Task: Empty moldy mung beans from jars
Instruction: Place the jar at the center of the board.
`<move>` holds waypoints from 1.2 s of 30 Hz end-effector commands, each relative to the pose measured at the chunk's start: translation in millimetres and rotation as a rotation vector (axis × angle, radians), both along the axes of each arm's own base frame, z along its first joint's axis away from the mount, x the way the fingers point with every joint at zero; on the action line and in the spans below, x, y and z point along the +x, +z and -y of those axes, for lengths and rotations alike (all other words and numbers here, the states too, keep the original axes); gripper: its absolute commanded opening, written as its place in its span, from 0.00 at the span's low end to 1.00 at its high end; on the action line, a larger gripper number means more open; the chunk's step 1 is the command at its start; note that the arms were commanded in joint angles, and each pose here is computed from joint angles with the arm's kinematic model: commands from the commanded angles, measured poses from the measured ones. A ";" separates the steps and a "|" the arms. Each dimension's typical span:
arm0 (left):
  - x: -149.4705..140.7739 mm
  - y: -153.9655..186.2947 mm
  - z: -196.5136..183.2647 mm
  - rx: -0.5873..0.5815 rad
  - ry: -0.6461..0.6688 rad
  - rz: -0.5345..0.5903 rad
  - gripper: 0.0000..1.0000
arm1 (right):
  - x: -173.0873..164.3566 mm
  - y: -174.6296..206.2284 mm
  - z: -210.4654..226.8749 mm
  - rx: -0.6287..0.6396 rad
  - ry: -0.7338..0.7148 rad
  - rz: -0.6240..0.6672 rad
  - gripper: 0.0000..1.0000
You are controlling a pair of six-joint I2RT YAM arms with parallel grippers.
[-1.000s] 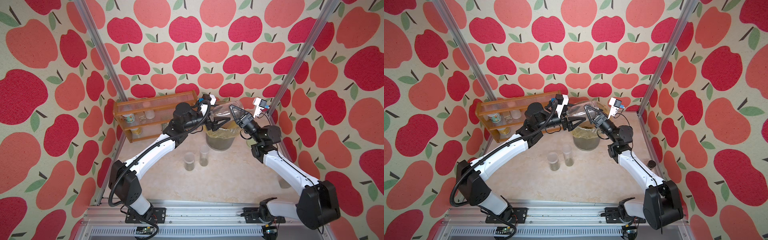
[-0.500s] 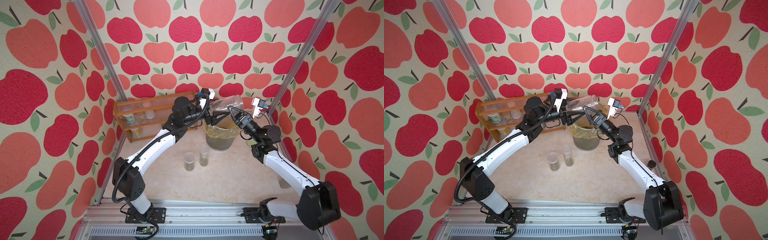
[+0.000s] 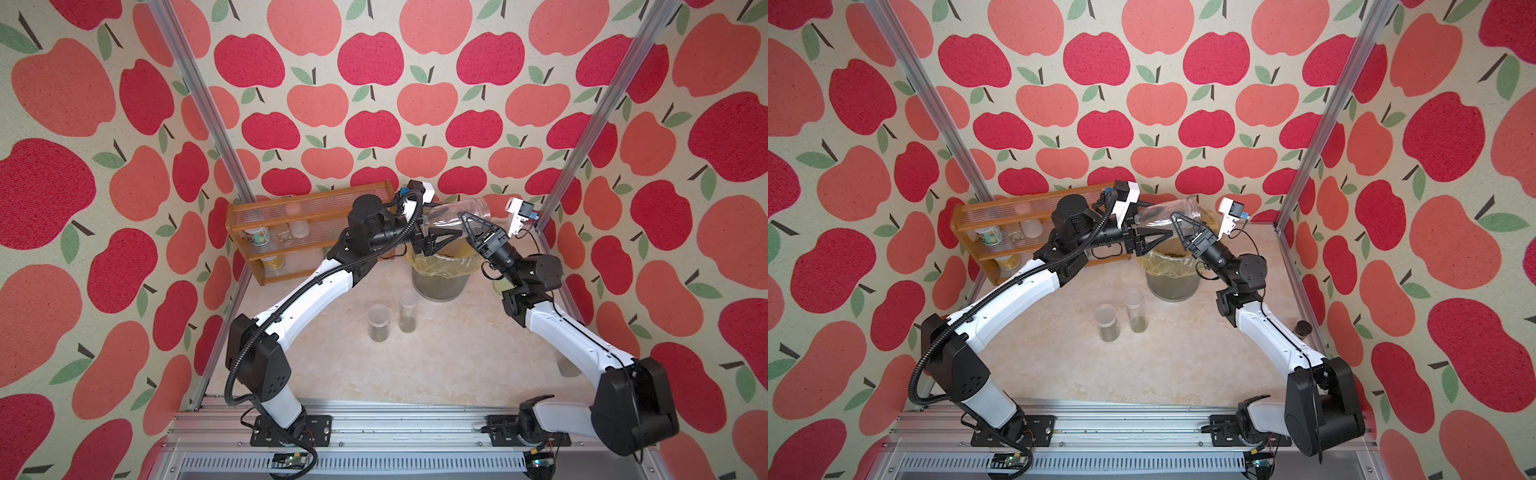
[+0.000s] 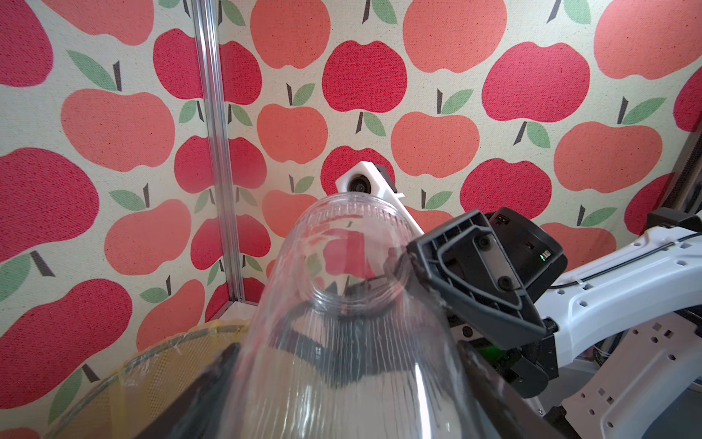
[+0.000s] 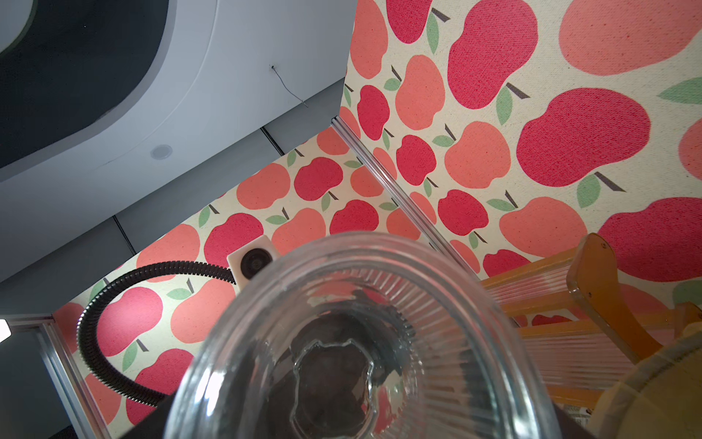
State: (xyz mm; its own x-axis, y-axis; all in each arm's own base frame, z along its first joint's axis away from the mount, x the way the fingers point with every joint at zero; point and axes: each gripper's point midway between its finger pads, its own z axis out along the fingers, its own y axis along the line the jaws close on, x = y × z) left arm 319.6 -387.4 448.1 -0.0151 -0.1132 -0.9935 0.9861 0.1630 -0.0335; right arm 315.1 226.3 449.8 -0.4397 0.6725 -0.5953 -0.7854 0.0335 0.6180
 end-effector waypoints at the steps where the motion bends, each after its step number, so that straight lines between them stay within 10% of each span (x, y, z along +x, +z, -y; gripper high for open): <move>1: -11.7 22.7 -3.4 -0.041 -0.027 0.088 0.34 | 1.0 1.3 4.4 0.032 0.000 -0.001 0.92; 25: -9.8 13.0 2.5 0.010 -0.070 0.076 0.36 | -11.4 0.2 -4.4 -0.119 -0.022 0.034 0.64; 31: -5.7 11.8 0.4 0.000 -0.030 0.071 0.53 | -10.9 5.1 -4.0 -0.143 -0.040 0.038 0.62; 33: -3.6 10.4 0.1 0.006 -0.015 0.070 0.96 | -9.3 4.3 -2.4 -0.145 -0.054 0.021 0.61; 36: 2.1 7.5 0.2 0.022 0.018 0.079 1.00 | -5.4 1.7 0.9 -0.154 -0.079 0.004 0.59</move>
